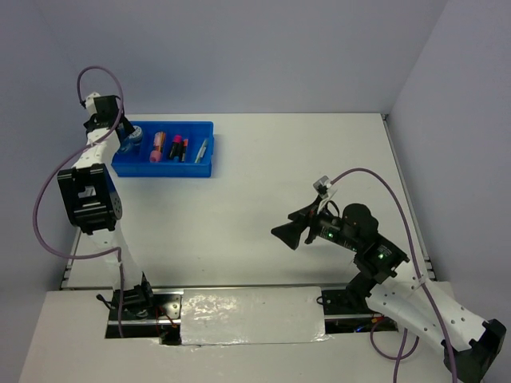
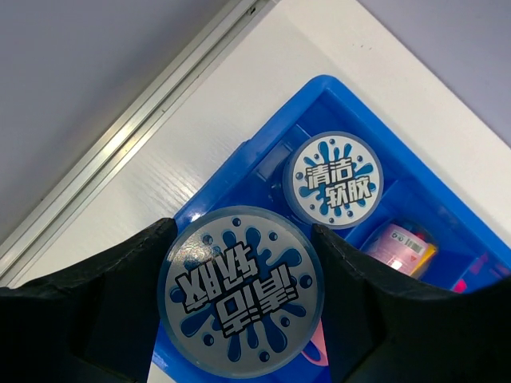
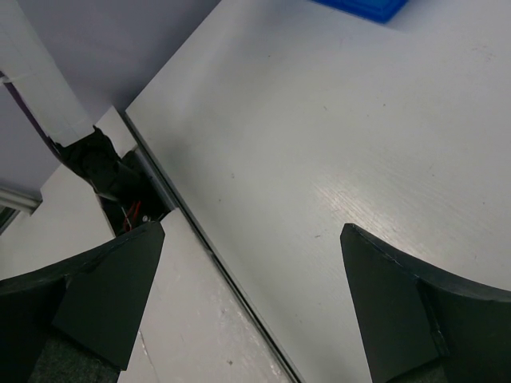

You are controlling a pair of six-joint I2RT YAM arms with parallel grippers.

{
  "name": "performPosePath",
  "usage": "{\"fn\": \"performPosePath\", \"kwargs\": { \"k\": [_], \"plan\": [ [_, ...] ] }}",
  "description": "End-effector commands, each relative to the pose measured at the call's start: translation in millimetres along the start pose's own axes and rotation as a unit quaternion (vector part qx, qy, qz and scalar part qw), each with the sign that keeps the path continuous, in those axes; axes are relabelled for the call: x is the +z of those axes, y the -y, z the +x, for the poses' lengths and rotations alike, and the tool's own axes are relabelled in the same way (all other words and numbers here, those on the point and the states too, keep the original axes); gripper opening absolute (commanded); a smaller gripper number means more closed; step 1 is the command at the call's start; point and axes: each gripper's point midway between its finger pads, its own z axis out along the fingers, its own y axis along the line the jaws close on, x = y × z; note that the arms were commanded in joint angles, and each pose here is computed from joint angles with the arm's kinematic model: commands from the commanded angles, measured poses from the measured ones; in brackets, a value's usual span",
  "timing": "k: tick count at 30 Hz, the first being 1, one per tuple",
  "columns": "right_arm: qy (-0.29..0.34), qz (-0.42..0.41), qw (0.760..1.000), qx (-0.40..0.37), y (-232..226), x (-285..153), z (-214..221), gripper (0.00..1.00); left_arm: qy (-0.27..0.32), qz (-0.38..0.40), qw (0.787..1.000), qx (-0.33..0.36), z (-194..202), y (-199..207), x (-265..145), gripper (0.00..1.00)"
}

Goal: Sort the stationery into containers
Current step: Place the stationery in the storage box.

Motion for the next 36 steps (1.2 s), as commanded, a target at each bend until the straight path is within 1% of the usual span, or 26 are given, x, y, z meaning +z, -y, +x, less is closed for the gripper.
{"fn": "performPosePath", "kwargs": {
  "k": [1, 2, 4, 7, 8, 10, 11, 13, 14, 16, 21, 22, 27, 30, 31, 32, 33, 34, 35, 36],
  "plan": [
    [0.029, -0.025, 0.999, -0.009, -15, -3, -19, 1.0, 0.042, 0.027, 0.999, -0.001, -30, 13, 3, 0.08],
    [0.029, -0.024, 0.999, -0.01, -15, -3, -19, 1.0, 0.044, 0.031, 0.999, 0.0, -31, 15, 4, 0.12],
    [0.025, -0.021, 0.999, -0.013, -14, -5, -19, 1.0, 0.038, 0.03, 0.999, 0.003, -28, 16, 7, 0.15],
    [0.028, -0.024, 0.999, -0.015, -17, -7, -22, 1.0, 0.039, 0.025, 0.999, 0.004, -27, 14, 9, 0.25],
    [0.027, -0.027, 0.999, -0.015, -18, -7, -23, 1.0, 0.038, 0.025, 0.999, 0.005, -26, 14, 10, 0.31],
    [0.027, -0.031, 0.999, -0.017, -20, -8, -24, 1.0, 0.035, 0.024, 0.999, 0.005, -24, 14, 12, 0.4],
    [0.027, -0.031, 0.999, -0.017, -21, -8, -24, 1.0, 0.033, 0.024, 0.999, 0.006, -22, 14, 12, 0.51],
    [0.025, -0.031, 0.999, -0.019, -21, -8, -25, 1.0, 0.032, 0.022, 0.999, 0.006, -21, 13, 13, 0.63],
    [0.023, -0.033, 0.999, -0.019, -22, -9, -24, 1.0, 0.032, 0.019, 0.999, 0.005, -21, 11, 13, 0.73],
    [0.023, -0.034, 0.999, -0.021, -23, -9, -25, 1.0, 0.034, 0.016, 0.999, 0.003, -23, 10, 12, 0.8],
    [0.024, -0.035, 0.999, -0.028, -25, -11, -28, 1.0, 0.045, 0.019, 0.999, -0.003, -35, 11, 2, 0.93],
    [0.024, -0.035, 0.999, -0.029, -25, -11, -29, 1.0, 0.049, 0.023, 0.999, -0.005, -39, 14, -2, 0.99],
    [0.026, -0.034, 0.999, -0.031, -26, -13, -31, 1.0, 0.065, 0.035, 0.997, -0.019, -60, 17, -22, 0.99],
    [0.03, -0.018, 0.999, -0.039, -24, -17, -38, 1.0, 0.074, 0.05, 0.996, -0.026, -82, 25, -50, 0.99],
    [0.034, -0.008, 0.998, -0.043, -23, -19, -42, 1.0, 0.065, 0.051, 0.996, -0.025, -89, 25, -64, 0.99],
    [0.032, 0.024, 0.998, -0.049, -12, -21, -44, 1.0, 0.061, 0.059, 0.996, -0.026, -93, 26, -74, 0.99],
    [0.048, 0.039, 0.997, -0.056, -13, -27, -59, 1.0, 0.063, 0.07, 0.995, -0.028, -102, 27, -93, 0.99],
    [0.054, 0.062, 0.995, -0.064, -8, -31, -65, 1.0, 0.041, 0.072, 0.996, -0.02, -96, 24, -107, 0.99],
    [0.068, 0.105, 0.99, -0.065, 0, -41, -80, 1.0, 0.034, 0.073, 0.997, -0.017, -95, 20, -118, 0.99],
    [0.075, 0.125, 0.987, -0.069, 3, -46, -88, 1.0, 0.039, 0.082, 0.996, -0.015, -102, 15, -143, 0.99]
  ]
}}
